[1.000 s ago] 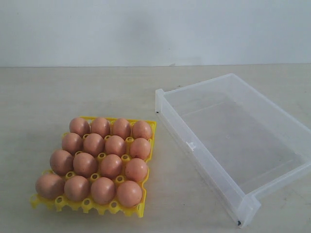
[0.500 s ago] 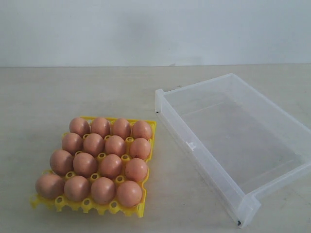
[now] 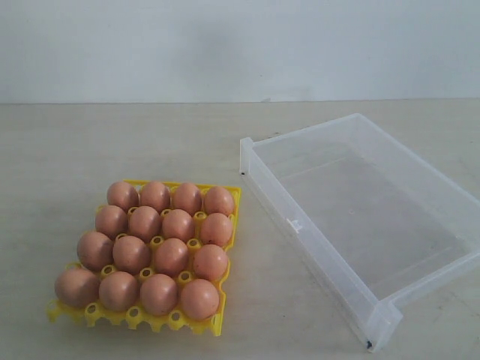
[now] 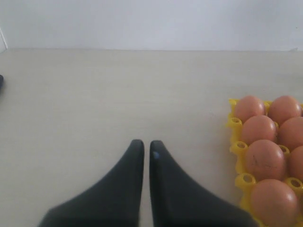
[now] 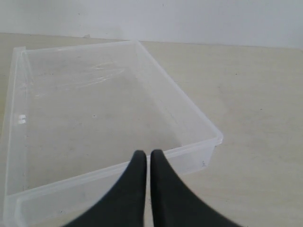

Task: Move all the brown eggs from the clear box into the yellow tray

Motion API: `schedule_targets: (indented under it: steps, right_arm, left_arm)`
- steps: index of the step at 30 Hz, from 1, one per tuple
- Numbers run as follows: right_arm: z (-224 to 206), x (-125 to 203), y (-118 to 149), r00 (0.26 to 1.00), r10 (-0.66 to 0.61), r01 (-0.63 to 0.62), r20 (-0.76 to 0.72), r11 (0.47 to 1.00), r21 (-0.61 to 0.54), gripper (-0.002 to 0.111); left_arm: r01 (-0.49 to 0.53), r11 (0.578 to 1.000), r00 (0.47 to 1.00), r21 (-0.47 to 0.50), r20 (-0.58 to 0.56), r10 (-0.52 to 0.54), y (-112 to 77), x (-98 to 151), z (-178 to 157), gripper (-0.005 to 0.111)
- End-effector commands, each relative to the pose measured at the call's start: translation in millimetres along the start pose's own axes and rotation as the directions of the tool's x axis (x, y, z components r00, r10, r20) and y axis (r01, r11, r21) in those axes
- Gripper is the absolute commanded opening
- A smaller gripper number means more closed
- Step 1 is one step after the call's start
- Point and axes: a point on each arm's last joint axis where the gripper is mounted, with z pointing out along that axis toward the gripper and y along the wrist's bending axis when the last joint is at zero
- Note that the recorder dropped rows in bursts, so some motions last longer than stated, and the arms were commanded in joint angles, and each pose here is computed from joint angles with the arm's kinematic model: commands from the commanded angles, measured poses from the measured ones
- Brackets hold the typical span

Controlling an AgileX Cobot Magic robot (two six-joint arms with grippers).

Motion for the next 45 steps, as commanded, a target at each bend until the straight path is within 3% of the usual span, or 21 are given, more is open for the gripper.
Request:
schedule_targets:
  steps: [1,45]
  right_arm:
    - [-0.5,-1.5,0.1,1.000,0.000,0.000,0.017,1.000,-0.001,0.000]
    - [-0.5,-1.5,0.1,1.000,0.000,0.000,0.017,1.000,-0.001,0.000]
  left_arm:
    - [-0.009,1.000,1.000,0.005,-0.002,0.009,-0.3,1.2,0.2,0.004]
    - [-0.014,1.000,1.000,0.022,0.000,0.014,-1.2,1.0,0.1,0.004]
